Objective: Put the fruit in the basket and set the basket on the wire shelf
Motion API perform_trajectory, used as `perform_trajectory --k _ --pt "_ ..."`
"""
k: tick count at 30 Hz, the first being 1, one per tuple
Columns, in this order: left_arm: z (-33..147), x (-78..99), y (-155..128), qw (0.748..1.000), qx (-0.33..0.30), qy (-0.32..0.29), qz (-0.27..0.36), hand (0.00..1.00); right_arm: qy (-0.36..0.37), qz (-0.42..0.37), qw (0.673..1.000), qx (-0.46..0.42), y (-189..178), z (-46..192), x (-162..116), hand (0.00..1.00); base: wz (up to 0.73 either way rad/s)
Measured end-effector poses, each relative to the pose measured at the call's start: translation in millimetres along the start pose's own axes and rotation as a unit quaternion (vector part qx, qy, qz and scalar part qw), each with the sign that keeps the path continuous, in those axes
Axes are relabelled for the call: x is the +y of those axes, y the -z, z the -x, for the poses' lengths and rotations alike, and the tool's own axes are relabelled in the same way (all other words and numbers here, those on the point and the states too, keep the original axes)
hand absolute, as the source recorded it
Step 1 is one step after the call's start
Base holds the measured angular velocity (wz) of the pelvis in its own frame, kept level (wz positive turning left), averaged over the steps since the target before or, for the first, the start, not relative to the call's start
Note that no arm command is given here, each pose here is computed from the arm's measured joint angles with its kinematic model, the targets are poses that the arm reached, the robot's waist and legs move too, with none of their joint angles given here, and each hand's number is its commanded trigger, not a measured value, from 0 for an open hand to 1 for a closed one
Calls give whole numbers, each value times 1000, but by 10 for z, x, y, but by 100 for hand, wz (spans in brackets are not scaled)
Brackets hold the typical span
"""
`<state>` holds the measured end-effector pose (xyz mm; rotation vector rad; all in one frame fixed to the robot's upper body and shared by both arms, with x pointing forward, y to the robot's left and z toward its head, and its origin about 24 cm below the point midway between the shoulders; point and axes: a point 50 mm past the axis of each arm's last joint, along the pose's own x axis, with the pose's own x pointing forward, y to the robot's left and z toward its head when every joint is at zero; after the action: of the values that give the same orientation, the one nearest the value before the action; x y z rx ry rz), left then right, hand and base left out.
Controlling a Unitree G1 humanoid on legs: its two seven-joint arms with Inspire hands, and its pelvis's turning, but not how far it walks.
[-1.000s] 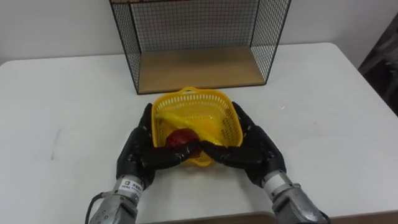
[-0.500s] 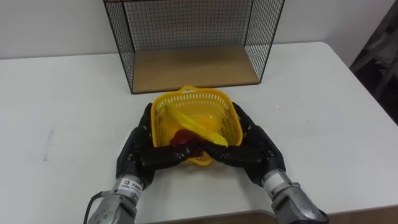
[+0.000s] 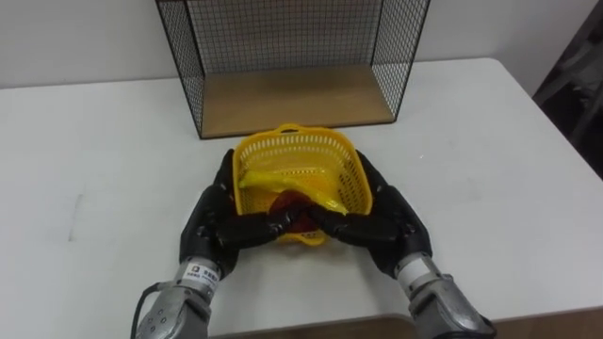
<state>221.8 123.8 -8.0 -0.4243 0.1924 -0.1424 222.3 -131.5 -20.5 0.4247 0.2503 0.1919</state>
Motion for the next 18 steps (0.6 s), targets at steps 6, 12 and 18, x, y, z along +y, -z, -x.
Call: perform_trajectory --k 6,12,18 --pt "-118 -78 -127 1000 -23 9 -3 0 3 4 1000 -31 -133 -53 47 0 0" --pt "-128 -166 -237 999 -49 14 7 0 3 -1 998 -56 -241 -60 96 0 0" --pt "-124 -211 -319 997 -68 19 6 0 -4 5 997 -77 -320 -59 142 0 0"
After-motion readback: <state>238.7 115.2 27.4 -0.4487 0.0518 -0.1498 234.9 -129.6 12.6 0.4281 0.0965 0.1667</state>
